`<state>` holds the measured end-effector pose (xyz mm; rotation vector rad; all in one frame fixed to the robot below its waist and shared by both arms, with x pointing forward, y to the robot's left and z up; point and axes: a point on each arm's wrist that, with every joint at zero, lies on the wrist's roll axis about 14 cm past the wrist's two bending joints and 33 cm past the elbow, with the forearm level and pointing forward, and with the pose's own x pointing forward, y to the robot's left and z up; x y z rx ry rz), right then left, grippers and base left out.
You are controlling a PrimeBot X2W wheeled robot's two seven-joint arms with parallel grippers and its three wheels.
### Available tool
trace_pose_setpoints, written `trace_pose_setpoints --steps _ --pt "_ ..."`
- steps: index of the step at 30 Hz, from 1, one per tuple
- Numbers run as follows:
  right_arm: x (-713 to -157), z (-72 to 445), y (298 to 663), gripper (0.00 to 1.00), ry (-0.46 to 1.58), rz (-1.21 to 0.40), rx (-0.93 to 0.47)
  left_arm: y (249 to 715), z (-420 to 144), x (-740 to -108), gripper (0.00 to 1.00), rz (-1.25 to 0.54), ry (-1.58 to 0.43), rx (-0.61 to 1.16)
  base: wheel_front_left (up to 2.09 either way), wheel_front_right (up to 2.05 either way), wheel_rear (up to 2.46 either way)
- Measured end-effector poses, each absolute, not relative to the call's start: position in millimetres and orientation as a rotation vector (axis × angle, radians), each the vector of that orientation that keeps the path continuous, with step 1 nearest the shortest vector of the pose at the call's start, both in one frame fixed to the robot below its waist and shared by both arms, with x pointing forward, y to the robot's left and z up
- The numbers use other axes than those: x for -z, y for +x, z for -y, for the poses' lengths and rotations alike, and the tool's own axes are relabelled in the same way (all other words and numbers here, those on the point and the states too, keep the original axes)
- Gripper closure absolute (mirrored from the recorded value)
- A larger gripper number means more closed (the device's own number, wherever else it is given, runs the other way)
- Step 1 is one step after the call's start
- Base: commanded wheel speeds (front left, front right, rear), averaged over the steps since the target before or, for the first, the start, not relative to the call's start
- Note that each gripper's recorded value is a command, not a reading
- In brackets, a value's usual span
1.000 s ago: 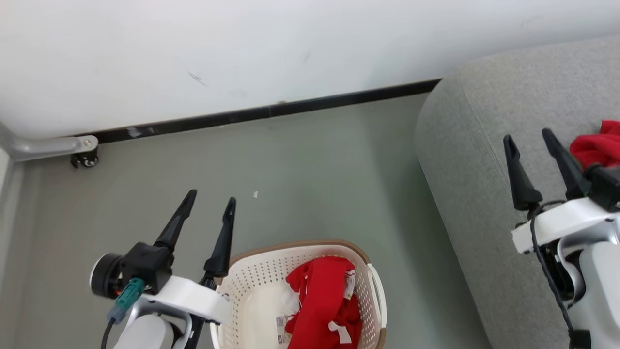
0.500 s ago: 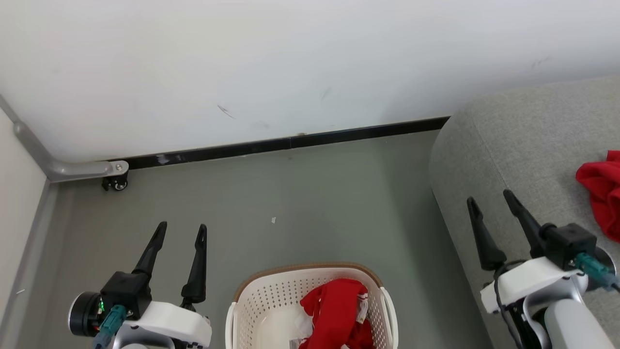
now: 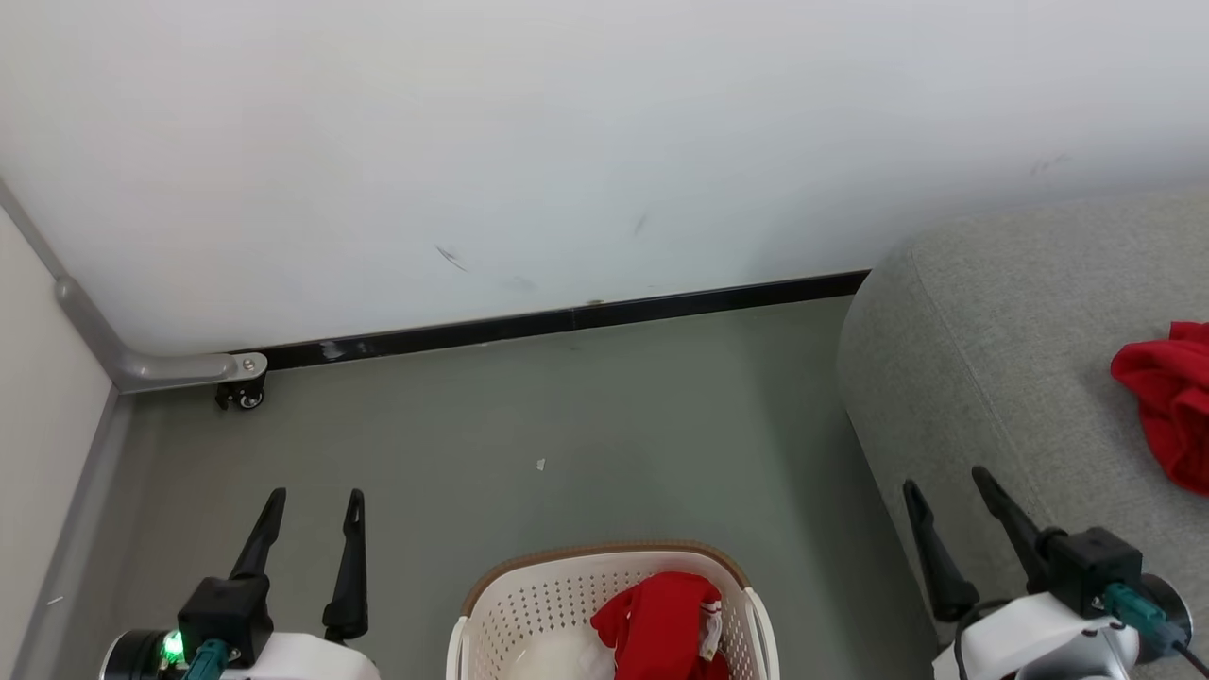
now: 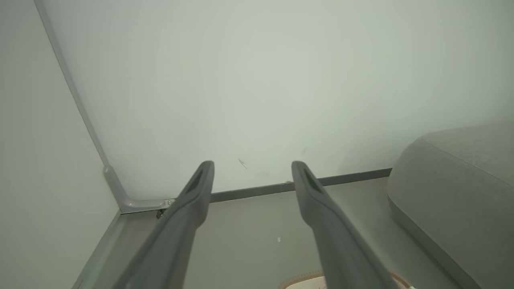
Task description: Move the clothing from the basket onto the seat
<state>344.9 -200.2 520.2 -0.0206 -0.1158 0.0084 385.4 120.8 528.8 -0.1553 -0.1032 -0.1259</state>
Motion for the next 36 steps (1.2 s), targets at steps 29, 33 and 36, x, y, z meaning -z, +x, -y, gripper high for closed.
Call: trace_pose_setpoints --steps 29,33,36 --pt "-517.8 199.3 322.8 0.0 -0.017 0.113 0.004 378.0 -132.2 -509.5 0.0 0.052 -0.123 0.078 0.0 0.0 0.0" --pt "-517.0 199.2 319.0 0.0 -0.009 0.111 0.005 378.3 -132.7 -510.2 0.0 0.054 -0.126 0.074 0.0 0.0 0.0" --pt "-517.2 198.7 318.7 0.0 -0.008 0.112 0.004 378.4 -133.0 -510.1 0.0 0.054 -0.127 0.073 0.0 0.0 0.0"
